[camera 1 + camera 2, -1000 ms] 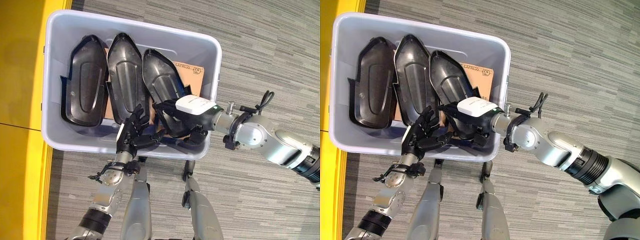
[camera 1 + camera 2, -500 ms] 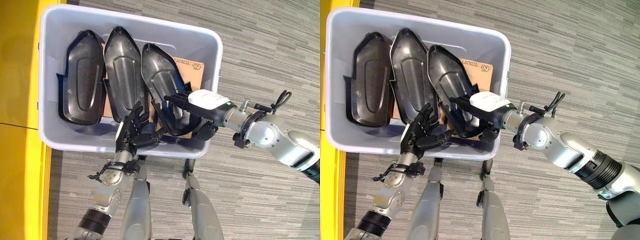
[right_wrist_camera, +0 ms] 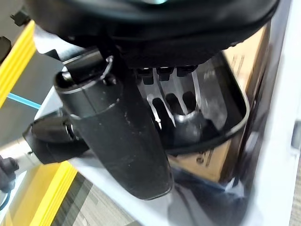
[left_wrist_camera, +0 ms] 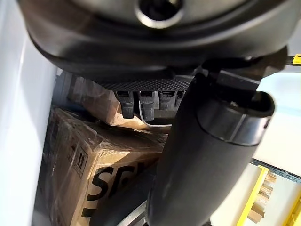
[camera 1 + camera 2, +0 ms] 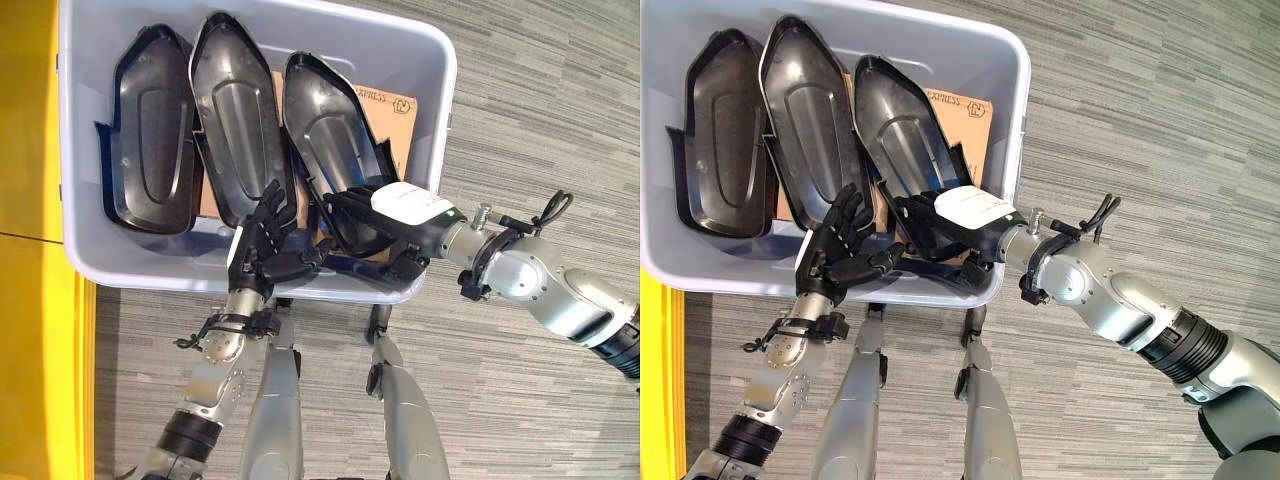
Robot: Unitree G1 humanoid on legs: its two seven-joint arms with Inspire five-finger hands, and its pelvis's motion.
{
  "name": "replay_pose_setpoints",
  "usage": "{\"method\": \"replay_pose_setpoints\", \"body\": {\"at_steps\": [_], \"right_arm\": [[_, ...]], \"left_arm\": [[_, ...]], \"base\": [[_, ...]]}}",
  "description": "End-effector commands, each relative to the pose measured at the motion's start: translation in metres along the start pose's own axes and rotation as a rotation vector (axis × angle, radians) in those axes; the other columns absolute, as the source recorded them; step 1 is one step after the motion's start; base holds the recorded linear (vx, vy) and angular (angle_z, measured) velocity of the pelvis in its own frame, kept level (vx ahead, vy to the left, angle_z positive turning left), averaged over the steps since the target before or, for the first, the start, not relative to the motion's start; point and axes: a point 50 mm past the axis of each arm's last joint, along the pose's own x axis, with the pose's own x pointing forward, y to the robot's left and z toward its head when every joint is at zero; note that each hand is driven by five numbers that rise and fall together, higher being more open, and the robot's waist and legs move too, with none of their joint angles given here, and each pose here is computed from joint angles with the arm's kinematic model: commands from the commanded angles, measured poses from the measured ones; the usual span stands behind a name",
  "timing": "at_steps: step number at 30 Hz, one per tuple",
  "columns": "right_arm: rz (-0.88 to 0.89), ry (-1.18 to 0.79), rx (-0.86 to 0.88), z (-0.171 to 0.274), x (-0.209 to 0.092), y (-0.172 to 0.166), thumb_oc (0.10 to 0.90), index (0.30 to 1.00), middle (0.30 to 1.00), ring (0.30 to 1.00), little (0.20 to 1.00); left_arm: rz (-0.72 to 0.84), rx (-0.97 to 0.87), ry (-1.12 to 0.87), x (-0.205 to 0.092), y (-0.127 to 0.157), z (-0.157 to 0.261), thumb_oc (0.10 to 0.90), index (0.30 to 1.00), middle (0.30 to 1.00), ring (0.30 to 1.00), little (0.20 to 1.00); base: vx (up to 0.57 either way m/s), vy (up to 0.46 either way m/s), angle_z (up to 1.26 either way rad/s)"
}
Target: Move parts from the plastic box to the shelf.
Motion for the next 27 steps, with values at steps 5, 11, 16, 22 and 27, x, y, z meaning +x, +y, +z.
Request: {"method": "replay_pose_setpoints", "body": {"at_steps": [5,11,16,22,27], "right_arm": [[-0.148,-0.043,-0.138,0.009,0.000,-0.037,0.900,1.000,1.000,1.000,1.000],[-0.177,0.090,-0.217,-0.015,-0.004,-0.034,0.900,1.000,1.000,1.000,1.000],[-0.227,0.159,-0.264,-0.026,-0.007,-0.040,0.900,1.000,1.000,1.000,1.000],[-0.286,0.278,-0.344,-0.046,-0.012,-0.049,0.900,1.000,1.000,1.000,1.000],[-0.243,0.354,-0.377,-0.060,-0.010,-0.039,0.900,1.000,1.000,1.000,1.000]], "left_arm": [[0.216,0.063,0.216,-0.034,0.045,-0.039,0.900,1.000,1.000,1.000,1.000],[0.227,0.060,0.200,-0.034,0.045,-0.036,0.900,1.000,1.000,1.000,1.000],[0.229,0.055,0.183,-0.033,0.044,-0.033,0.900,1.000,1.000,1.000,1.000],[0.232,0.049,0.165,-0.034,0.043,-0.030,0.900,1.000,1.000,1.000,1.000],[0.228,0.052,0.168,-0.033,0.041,-0.031,0.900,1.000,1.000,1.000,1.000]], "base": [[0.00,0.001,0.01],[0.00,0.001,0.01],[-0.01,0.004,0.02],[-0.01,0.010,0.05],[-0.01,0.004,0.07]]}}
